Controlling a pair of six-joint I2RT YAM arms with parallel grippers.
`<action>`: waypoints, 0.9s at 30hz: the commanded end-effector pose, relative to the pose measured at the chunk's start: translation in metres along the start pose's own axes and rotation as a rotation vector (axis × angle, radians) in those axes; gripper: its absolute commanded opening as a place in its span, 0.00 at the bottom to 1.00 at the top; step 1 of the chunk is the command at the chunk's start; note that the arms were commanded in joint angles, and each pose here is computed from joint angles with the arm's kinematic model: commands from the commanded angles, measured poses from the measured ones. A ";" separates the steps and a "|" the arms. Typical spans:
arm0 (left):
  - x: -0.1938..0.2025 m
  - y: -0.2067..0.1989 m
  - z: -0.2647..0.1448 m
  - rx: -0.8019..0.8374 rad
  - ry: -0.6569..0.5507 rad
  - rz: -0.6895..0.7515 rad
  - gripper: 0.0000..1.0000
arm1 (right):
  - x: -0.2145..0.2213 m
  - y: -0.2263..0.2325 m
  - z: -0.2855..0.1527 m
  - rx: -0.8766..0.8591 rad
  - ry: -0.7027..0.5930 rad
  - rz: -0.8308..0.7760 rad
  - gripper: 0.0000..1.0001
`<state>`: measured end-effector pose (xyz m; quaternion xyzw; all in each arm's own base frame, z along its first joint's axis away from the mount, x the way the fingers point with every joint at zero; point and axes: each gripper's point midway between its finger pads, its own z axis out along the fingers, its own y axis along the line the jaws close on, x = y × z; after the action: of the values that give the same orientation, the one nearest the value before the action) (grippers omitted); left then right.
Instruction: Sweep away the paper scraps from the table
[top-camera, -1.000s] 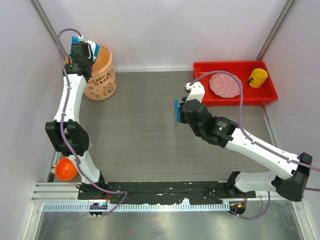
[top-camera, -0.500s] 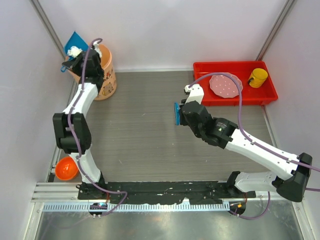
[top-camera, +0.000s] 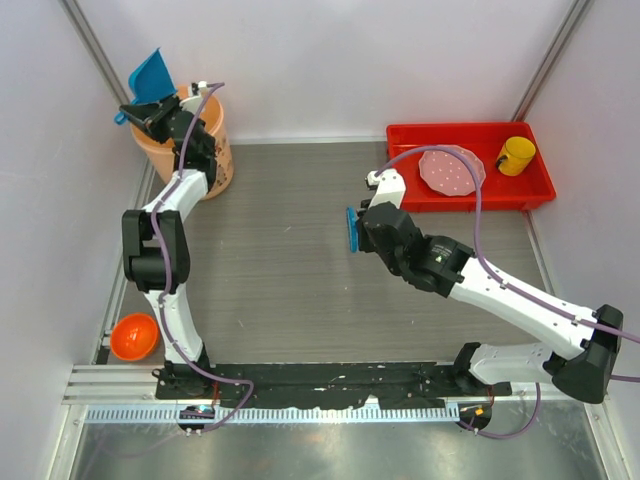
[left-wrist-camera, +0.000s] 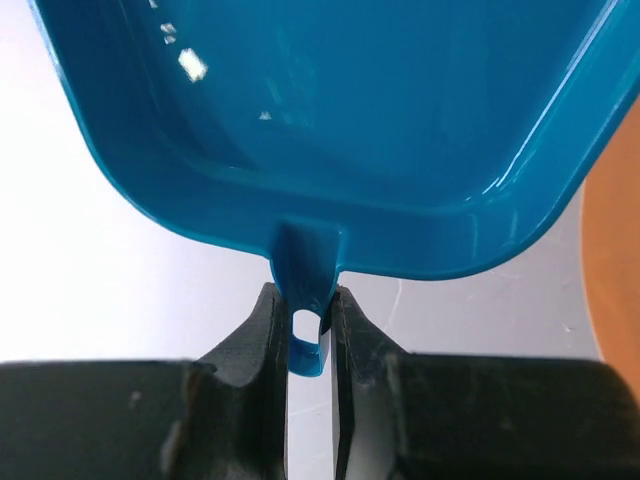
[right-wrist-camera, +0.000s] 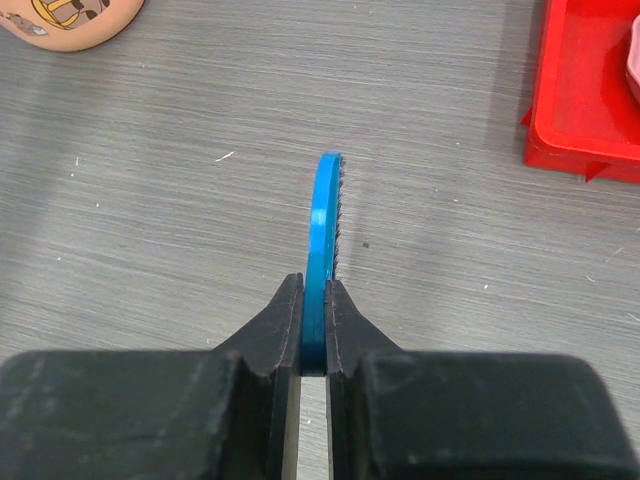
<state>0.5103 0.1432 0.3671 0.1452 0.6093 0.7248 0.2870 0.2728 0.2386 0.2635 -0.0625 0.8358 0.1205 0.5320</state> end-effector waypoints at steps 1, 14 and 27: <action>0.009 0.036 -0.003 -0.134 -0.006 -0.031 0.00 | -0.014 0.011 0.001 -0.030 -0.035 0.030 0.01; 0.022 0.001 -0.028 0.495 -0.002 -0.393 0.00 | -0.014 -0.006 -0.010 -0.003 -0.063 0.019 0.01; -0.005 -0.016 -0.223 1.465 -0.375 -0.601 0.00 | -0.019 -0.015 -0.021 -0.018 -0.104 -0.006 0.01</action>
<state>0.4531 0.0476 0.3547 0.1745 0.8371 0.2266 0.4664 0.2658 0.2271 0.2612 -0.0811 0.8297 0.1151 0.5401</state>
